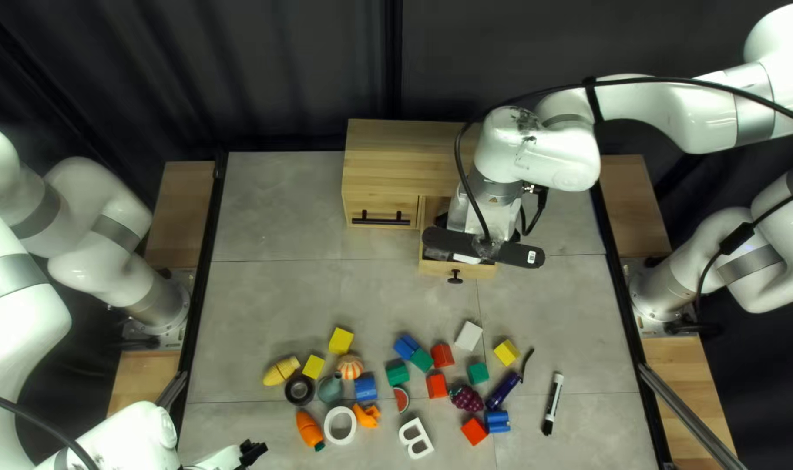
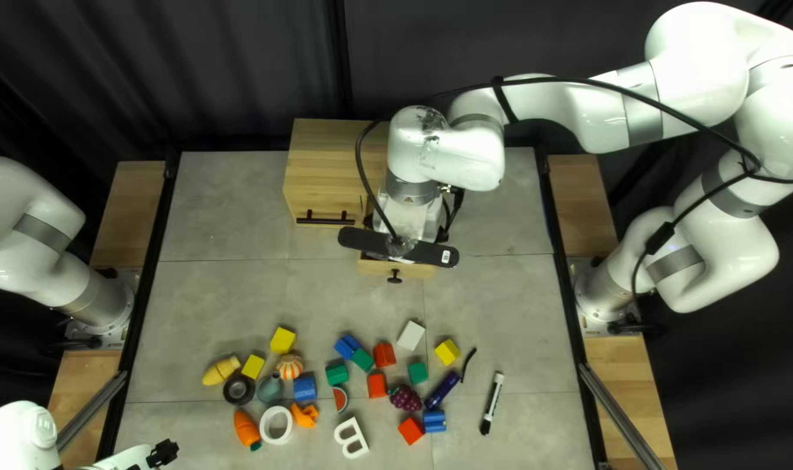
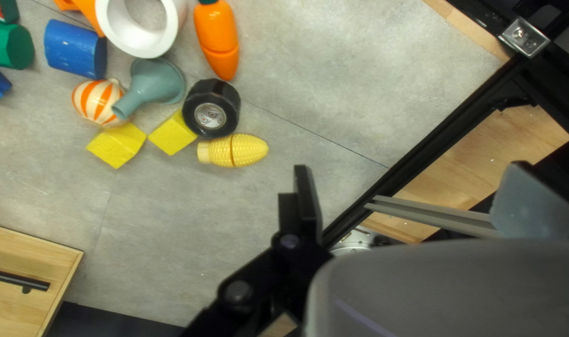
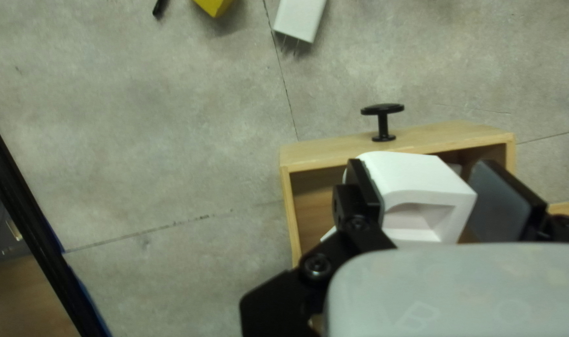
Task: Open drawers and place objects into drawer and close
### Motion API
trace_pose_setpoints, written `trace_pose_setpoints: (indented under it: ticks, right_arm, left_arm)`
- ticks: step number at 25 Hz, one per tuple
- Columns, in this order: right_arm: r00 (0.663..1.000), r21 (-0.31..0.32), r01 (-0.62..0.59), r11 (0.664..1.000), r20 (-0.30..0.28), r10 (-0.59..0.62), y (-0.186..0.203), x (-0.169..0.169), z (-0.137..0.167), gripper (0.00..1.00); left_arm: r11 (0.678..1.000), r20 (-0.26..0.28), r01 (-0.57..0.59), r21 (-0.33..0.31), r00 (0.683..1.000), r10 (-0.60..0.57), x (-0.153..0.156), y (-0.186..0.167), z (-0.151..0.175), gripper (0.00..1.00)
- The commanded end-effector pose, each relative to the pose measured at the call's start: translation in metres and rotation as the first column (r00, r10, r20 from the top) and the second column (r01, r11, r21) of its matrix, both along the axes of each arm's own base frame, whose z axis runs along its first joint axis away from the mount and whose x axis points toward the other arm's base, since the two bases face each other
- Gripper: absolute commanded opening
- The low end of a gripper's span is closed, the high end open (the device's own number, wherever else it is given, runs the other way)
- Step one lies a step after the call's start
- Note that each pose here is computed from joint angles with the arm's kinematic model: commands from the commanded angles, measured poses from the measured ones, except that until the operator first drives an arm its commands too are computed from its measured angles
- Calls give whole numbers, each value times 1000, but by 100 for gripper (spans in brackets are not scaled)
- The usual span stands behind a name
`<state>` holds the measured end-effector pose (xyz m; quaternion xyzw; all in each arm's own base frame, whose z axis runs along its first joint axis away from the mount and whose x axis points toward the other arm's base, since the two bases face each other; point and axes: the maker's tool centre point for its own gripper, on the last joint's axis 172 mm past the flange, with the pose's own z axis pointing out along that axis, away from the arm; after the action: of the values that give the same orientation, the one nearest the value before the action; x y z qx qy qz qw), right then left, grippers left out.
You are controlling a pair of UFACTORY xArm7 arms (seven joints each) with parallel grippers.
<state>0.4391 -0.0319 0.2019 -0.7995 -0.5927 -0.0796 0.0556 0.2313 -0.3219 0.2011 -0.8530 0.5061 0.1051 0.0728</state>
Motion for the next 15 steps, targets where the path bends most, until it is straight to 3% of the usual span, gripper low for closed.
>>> trace_pose_setpoints:
  ticks: [1,15]
  right_arm:
    - [1000,8,11,1000,0,-11,-2,-2,-4,0]
    - [1000,-20,-18,1000,22,19,-14,1,-12,0]
  left_arm:
    - [1000,0,0,0,1000,0,0,0,0,100]
    - [1000,0,0,0,1000,0,0,0,0,100]
